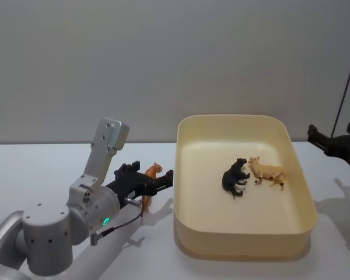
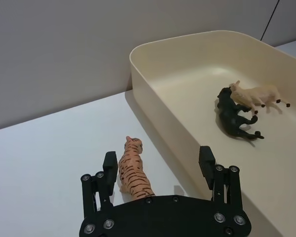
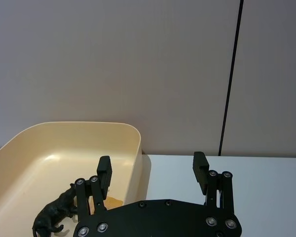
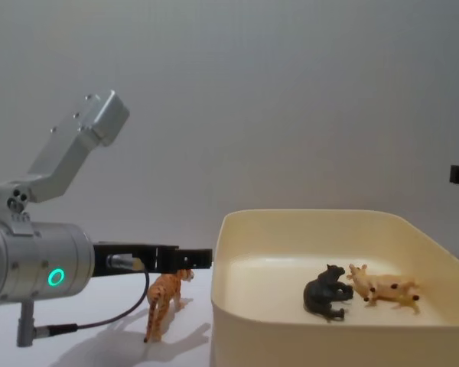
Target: Pick up the toy alternately with two hands and place it into the central storage box.
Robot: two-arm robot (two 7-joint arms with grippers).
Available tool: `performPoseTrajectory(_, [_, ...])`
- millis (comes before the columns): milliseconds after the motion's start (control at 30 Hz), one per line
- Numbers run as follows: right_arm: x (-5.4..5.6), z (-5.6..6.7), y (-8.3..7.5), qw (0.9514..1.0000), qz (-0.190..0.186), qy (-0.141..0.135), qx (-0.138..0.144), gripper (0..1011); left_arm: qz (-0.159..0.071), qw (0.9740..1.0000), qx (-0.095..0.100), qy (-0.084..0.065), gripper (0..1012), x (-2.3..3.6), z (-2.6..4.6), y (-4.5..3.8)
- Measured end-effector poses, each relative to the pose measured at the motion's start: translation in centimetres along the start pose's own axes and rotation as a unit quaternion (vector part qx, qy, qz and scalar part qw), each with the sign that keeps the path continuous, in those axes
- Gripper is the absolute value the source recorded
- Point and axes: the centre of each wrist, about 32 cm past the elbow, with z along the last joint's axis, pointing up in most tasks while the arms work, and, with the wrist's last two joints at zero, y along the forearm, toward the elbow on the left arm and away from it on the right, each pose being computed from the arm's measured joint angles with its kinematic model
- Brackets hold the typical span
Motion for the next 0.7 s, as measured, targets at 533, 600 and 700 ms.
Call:
performPoseTrajectory(533, [0.0, 0.0, 0.0, 1.0000, 0.000, 0.000, 0.000, 1001, 0.036, 0.9991, 0.010, 0.020, 1001, -0.95, -0.52, -0.02])
performPoseTrajectory(600, [0.0, 0.0, 0.0, 1.0000, 0.000, 0.000, 0.000, 1001, 0.037, 0.9990, 0.012, 0.021, 1001, -1.10, -0.59, 0.13])
performPoseTrajectory(700, [0.0, 0.0, 0.0, 1.0000, 0.000, 0.000, 0.000, 1001, 0.037, 0.9990, 0.015, 0.020, 1001, -1.19, -0.64, 0.22])
